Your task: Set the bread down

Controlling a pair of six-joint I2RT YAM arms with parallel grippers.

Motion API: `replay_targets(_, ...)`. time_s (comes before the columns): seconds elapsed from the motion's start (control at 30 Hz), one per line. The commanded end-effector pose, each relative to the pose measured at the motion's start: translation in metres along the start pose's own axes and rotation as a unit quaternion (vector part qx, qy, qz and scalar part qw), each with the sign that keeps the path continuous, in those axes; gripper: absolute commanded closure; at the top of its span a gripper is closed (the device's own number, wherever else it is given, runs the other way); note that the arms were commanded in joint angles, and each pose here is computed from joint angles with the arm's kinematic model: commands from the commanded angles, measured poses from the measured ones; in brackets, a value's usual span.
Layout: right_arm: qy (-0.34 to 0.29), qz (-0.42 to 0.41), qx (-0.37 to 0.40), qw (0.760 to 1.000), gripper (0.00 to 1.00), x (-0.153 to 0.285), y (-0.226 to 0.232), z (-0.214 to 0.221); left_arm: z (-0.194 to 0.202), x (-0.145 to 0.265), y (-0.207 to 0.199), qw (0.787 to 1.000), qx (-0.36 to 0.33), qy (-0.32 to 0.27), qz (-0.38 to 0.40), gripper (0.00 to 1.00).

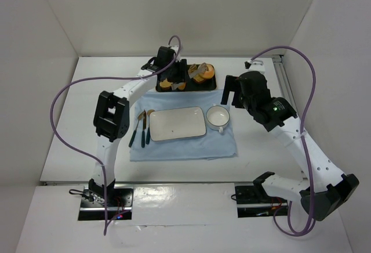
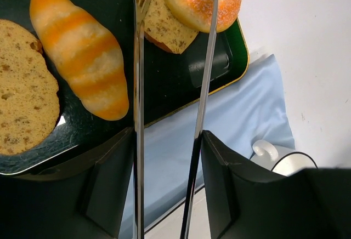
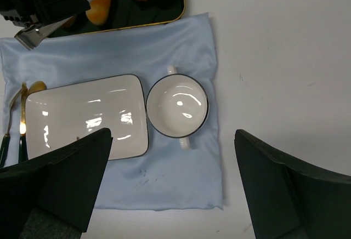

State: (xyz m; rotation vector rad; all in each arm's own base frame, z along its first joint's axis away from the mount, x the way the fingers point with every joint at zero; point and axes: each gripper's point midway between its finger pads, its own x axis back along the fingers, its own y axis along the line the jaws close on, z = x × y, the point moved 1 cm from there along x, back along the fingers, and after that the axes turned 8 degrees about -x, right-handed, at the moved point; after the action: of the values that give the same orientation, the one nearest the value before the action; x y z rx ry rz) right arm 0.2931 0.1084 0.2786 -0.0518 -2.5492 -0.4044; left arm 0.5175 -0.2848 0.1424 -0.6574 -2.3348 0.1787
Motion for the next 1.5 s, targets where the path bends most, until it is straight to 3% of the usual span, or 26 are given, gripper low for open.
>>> replay_targets(0.0,-0.027,-0.017,-0.007,0.999,0.0,0.005,0.004,-0.013,-0.014,-0.003,-0.007,1.0,-0.009,-0.021,0.022,0.38)
replay_targets(0.13,-0.028,-0.013,-0.01,0.999,0.0,0.007,0.0,-0.014,-0.006,-0.009,-0.011,1.0,-0.009,-0.009,0.027,0.45)
replay_targets(0.2,-0.024,-0.011,-0.008,1.0,0.0,0.006,-0.001,-0.01,-0.004,-0.011,-0.011,1.0,-0.008,-0.004,0.026,0.59)
replay_targets(0.33,-0.021,-0.009,-0.011,1.0,0.0,0.004,-0.002,-0.007,-0.002,-0.011,-0.008,1.0,-0.012,-0.001,0.021,0.75)
replay_targets(0.43,-0.022,-0.015,-0.013,1.0,0.0,0.004,0.0,-0.008,-0.006,-0.002,-0.009,1.0,-0.017,-0.006,0.017,0.81)
replay_targets(1.1,-0.012,-0.037,-0.022,0.999,0.0,-0.005,0.011,-0.003,-0.065,0.11,-0.03,0.994,-0.037,-0.107,-0.009,0.86)
replay_targets(1.23,-0.016,-0.045,-0.02,0.999,0.0,-0.014,0.02,-0.007,-0.053,0.148,-0.043,0.994,-0.035,-0.106,0.003,0.86)
replay_targets(1.47,-0.032,-0.056,-0.02,0.998,0.0,-0.045,0.037,-0.022,0.017,0.218,-0.068,0.997,-0.045,-0.066,0.006,0.86)
